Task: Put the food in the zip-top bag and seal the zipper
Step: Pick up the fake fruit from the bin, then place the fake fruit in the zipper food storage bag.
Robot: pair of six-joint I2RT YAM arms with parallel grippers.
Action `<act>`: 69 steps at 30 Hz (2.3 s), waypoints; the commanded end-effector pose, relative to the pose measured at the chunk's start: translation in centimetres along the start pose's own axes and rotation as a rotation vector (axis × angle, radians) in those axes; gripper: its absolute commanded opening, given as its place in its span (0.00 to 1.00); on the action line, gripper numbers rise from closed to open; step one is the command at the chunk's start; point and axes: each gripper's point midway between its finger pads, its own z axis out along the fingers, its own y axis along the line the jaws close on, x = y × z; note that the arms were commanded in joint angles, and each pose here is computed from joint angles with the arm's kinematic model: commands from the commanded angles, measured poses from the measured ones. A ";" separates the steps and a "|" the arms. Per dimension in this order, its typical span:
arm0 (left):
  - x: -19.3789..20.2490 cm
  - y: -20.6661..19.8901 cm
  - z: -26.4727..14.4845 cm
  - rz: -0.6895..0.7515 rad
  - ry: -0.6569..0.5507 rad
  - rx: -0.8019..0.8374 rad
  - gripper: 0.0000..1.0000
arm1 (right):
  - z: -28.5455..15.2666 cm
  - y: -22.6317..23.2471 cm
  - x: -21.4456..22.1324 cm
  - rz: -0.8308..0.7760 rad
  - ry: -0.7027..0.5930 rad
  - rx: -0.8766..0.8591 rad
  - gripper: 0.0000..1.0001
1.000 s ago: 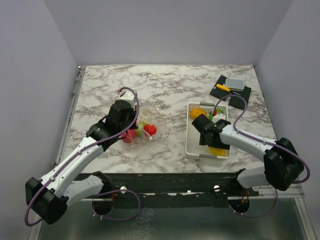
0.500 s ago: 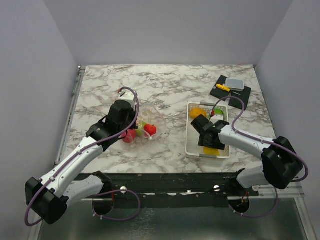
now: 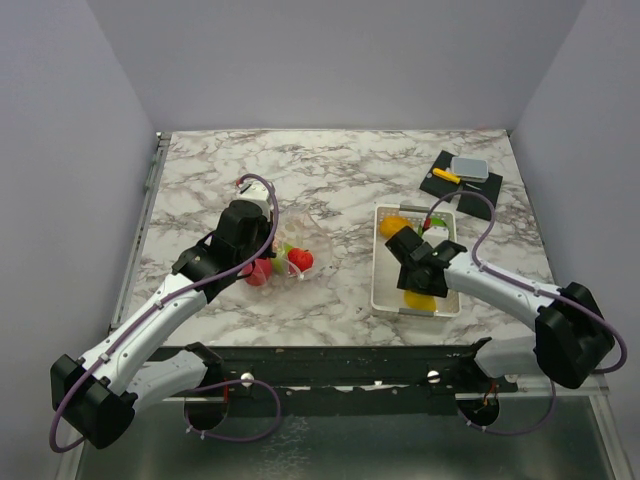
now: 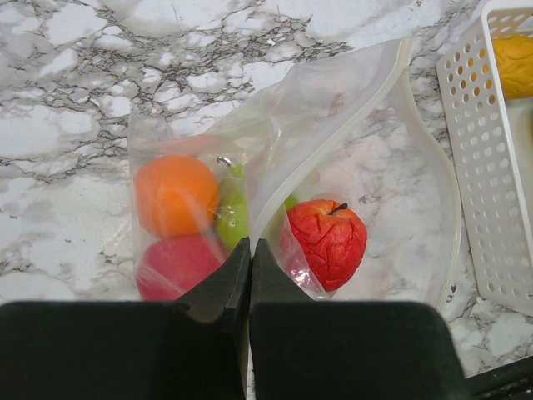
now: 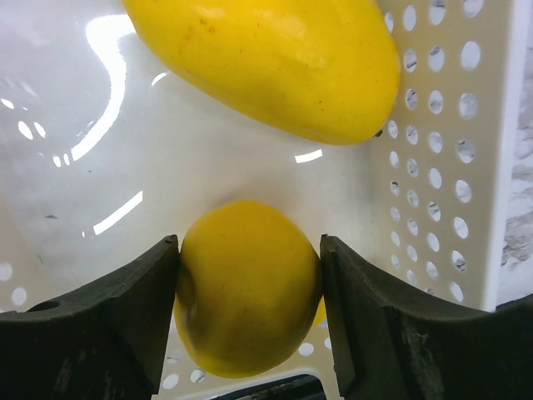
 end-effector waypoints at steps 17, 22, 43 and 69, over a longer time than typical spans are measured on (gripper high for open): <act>0.3 0.1 0.0 0.005 0.005 0.008 0.00 | -9.8 5.5 -11.1 0.048 -0.239 -0.303 0.32; 0.3 0.0 0.0 0.006 0.005 0.009 0.00 | -12.6 8.7 -12.5 0.044 -0.269 -0.462 0.32; 0.3 0.3 -0.1 0.005 0.000 -0.006 0.00 | -19.7 22.7 -13.0 -0.104 -0.311 -0.700 0.31; 0.4 0.1 -0.1 0.006 0.005 0.006 0.00 | -16.2 30.2 -10.9 -0.174 -0.282 -0.685 0.74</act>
